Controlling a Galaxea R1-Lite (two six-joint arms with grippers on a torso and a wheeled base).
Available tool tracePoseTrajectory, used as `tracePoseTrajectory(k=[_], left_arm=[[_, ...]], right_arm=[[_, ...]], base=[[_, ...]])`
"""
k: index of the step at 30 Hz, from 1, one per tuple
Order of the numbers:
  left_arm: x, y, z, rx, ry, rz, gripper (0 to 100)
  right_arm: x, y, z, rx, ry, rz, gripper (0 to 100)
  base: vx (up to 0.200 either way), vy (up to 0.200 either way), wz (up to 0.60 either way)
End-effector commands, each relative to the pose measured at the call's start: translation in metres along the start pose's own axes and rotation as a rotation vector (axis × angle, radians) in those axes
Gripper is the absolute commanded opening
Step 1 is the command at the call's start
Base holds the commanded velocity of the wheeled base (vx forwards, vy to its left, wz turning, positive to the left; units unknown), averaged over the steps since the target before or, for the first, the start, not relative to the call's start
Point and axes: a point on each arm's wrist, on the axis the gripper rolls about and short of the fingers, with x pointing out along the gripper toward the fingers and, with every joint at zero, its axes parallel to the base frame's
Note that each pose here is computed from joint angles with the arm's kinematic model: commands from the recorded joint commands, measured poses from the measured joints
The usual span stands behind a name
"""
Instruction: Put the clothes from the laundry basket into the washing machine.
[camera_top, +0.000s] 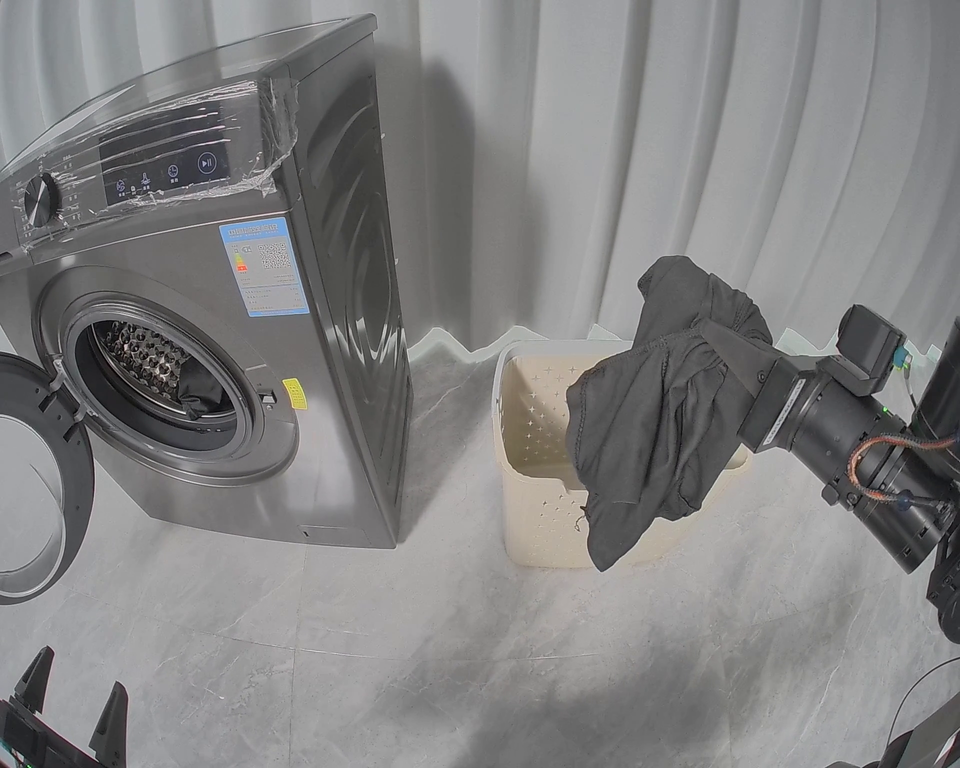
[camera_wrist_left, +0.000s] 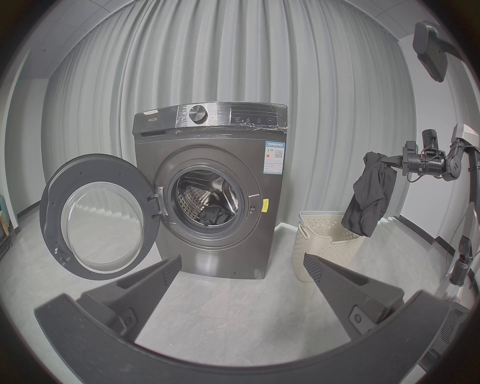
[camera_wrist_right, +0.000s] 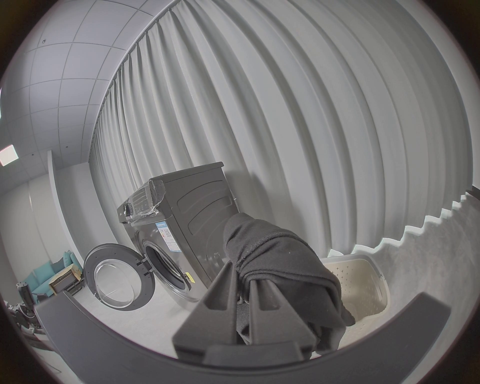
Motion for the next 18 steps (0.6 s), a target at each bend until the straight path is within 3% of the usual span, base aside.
tracePoseTrajectory(k=[1,18], left_arm=[[0.0,0.0002,-0.0044,-0.001,0.0,0.0,100],[0.0,0.0002,-0.0044,-0.002,0.0,0.0,100]], right_arm=[[-0.0005,0.0005,-0.0024,-0.001,0.009,0.003,0],[-0.0016,0.0011,-0.0072,-0.003,0.028,0.014,0]], base=[[0.0,0.2,0.0],[0.0,0.2,0.0]])
